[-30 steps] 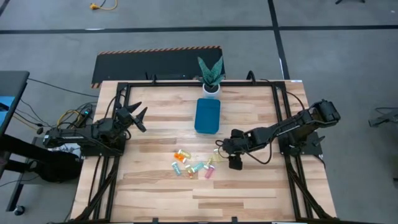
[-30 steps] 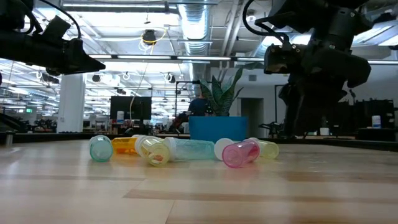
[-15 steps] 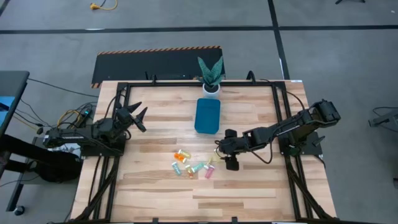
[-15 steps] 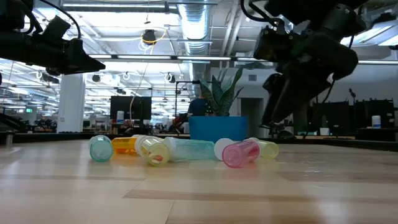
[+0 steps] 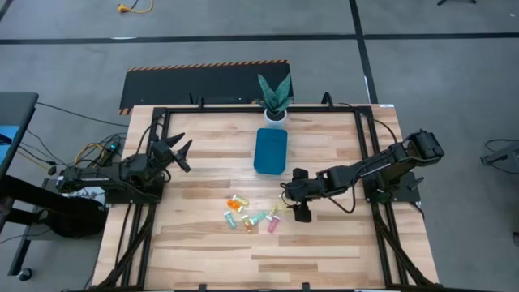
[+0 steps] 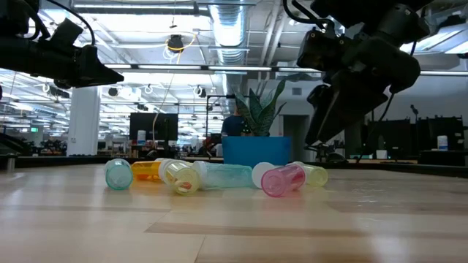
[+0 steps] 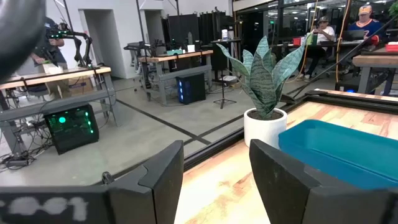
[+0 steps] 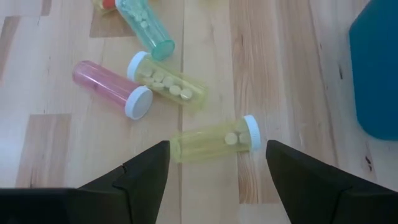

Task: Pick and place pill bottles into a basket
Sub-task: Put the yellow pill bottle into the bin

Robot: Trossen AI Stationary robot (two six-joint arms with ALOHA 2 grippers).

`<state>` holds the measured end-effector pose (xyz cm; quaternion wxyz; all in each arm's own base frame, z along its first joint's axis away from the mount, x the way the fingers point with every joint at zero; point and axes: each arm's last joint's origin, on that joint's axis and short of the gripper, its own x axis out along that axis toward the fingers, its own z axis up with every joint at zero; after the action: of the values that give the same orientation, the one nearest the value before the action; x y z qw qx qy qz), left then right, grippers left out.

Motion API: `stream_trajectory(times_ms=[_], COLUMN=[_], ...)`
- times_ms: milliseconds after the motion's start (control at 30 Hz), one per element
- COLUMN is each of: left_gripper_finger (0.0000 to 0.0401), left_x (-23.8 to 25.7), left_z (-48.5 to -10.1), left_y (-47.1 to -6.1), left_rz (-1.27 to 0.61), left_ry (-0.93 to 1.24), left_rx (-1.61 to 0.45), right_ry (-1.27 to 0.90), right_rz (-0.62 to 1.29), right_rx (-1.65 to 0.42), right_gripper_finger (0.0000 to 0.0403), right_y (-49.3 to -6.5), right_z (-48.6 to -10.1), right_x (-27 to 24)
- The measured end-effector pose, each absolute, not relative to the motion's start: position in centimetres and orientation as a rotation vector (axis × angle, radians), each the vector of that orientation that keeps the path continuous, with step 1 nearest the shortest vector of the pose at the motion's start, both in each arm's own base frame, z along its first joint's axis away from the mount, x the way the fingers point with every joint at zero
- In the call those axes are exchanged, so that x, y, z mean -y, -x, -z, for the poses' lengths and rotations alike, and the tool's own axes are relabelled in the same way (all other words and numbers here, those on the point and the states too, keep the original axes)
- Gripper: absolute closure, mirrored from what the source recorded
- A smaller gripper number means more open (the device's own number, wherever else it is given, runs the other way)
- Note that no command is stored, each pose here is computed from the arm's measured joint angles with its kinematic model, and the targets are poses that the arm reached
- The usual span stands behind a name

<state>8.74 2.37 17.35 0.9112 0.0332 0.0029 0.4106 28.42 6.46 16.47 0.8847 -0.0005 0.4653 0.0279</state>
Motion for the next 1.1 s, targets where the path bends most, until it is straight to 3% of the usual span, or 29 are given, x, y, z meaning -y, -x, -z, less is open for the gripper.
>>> stream_trajectory(times_ms=[200,400,1100], left_gripper_finger=[0.0226,0.0226,0.0226], left_x=[-2.37,-2.37,-2.37], left_z=[-17.35,-17.36,-17.35], left_y=[-8.74,-8.74,-8.74], left_rz=[-0.847,-0.846,-0.847], left_ry=[-0.068,-0.068,-0.068], left_rx=[-0.006,-0.006,-0.006], right_ry=[0.046,0.073,0.104], right_rz=[0.029,-0.020,-0.152], right_rx=[-0.952,-0.959,-0.915], right_gripper_finger=[0.0067,0.0017,0.0006], right_y=[-28.45,-28.50,-28.82], right_z=[-16.49,-16.48,-16.75], right_x=[-6.20,-6.01,-6.49])
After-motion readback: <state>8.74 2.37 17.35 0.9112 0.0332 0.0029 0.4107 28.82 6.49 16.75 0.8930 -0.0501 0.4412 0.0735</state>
